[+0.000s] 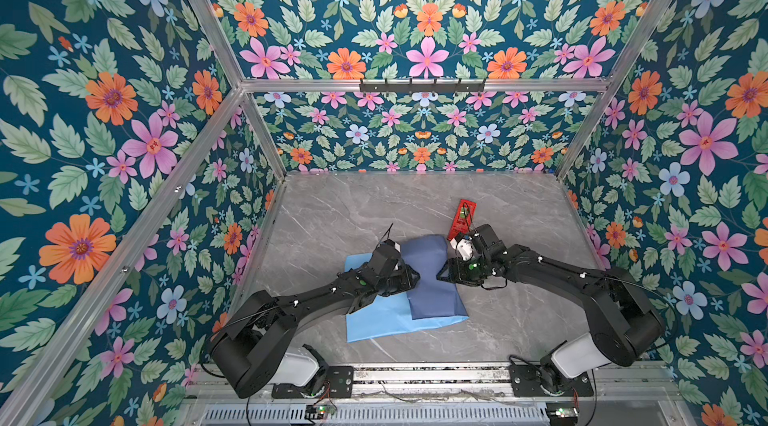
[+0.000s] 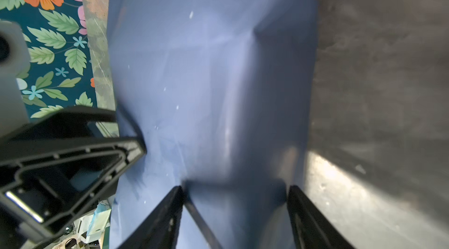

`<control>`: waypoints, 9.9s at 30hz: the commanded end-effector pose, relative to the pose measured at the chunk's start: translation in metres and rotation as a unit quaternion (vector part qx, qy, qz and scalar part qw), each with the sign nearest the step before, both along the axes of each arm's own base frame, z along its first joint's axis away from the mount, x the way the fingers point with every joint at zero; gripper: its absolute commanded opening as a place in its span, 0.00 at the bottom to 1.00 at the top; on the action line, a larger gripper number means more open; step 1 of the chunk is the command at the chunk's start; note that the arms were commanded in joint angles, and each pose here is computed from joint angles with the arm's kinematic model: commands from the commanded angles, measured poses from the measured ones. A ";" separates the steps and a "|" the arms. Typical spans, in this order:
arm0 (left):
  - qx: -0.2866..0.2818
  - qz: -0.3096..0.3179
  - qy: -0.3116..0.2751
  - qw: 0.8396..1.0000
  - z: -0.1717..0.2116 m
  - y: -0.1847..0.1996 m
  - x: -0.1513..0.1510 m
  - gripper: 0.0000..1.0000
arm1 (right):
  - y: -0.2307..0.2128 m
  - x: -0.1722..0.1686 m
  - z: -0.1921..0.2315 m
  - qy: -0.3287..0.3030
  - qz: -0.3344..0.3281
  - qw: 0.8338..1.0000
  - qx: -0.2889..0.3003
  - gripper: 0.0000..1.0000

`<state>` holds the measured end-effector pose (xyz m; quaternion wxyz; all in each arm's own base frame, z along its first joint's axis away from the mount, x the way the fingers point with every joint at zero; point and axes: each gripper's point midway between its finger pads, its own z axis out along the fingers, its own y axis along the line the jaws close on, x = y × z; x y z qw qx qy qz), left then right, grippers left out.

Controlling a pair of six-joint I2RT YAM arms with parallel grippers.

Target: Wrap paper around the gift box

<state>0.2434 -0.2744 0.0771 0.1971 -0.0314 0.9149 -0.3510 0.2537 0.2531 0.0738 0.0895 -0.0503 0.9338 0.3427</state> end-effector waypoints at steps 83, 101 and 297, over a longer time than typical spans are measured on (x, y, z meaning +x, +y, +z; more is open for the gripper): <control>0.038 -0.022 0.022 0.999 -0.024 0.012 -0.018 0.27 | -0.031 0.035 0.015 0.025 -0.041 0.999 -0.012 0.67; 0.037 -0.022 0.020 0.999 -0.023 0.010 -0.015 0.26 | -0.031 0.031 -0.002 0.049 -0.036 0.998 -0.018 0.69; 0.157 0.034 -0.038 0.986 0.001 0.121 0.014 0.00 | -0.058 0.012 -0.038 0.066 -0.083 0.990 -0.089 0.68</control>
